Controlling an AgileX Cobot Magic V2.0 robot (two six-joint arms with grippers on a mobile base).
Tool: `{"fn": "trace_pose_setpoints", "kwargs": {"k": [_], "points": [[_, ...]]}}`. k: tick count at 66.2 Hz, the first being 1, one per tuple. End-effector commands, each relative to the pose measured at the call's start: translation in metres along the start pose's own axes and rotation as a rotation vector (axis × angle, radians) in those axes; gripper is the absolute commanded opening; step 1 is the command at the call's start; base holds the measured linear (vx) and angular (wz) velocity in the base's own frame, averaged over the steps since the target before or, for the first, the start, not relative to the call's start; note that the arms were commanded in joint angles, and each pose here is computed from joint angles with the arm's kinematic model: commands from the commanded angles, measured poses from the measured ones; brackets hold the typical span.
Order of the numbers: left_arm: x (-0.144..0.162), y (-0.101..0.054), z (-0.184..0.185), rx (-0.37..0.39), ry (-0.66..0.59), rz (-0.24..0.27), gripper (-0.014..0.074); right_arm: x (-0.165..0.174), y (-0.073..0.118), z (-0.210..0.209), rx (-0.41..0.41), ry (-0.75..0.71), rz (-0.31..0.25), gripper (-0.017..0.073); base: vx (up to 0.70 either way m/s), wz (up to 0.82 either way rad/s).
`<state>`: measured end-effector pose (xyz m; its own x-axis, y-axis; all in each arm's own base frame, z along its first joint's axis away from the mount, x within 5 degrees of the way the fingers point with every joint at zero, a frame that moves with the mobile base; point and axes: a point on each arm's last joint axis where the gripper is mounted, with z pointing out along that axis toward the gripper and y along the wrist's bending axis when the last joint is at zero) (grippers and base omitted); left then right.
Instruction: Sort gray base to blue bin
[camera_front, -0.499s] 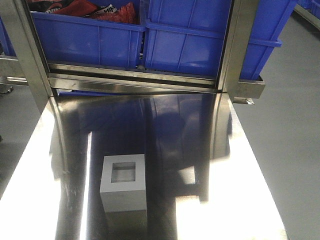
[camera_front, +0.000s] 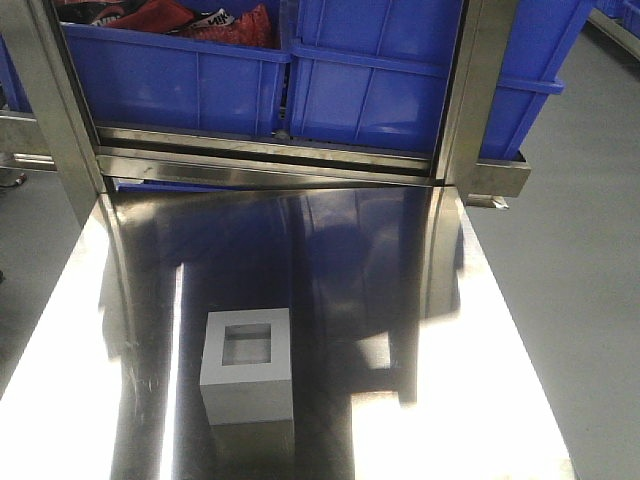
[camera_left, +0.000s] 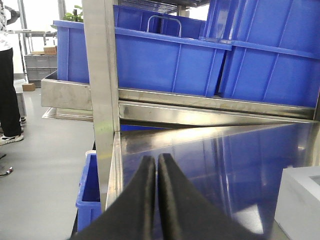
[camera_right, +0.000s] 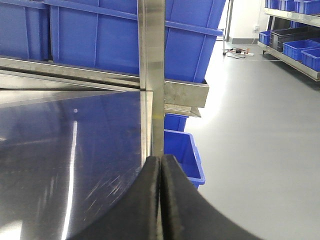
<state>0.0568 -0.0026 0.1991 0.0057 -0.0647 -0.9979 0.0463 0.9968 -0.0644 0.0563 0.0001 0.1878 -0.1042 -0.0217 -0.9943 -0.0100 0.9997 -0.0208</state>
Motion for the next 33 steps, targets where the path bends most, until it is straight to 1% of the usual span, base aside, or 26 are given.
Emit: {"fn": "trace_pose_setpoints", "kwargs": {"k": [1,33], "points": [[0.002,-0.0003,-0.0003,0.012,-0.061,-0.011,-0.0006,-0.0025,0.0,-0.0001,0.003,-0.071,-0.011,-0.0009,0.0,0.0],[0.002,-0.0003,-0.0003,0.011,-0.061,-0.002,-0.0006,-0.0025,0.0,-0.0001,0.003,-0.071,-0.011,-0.0009,0.0,0.0]]}}
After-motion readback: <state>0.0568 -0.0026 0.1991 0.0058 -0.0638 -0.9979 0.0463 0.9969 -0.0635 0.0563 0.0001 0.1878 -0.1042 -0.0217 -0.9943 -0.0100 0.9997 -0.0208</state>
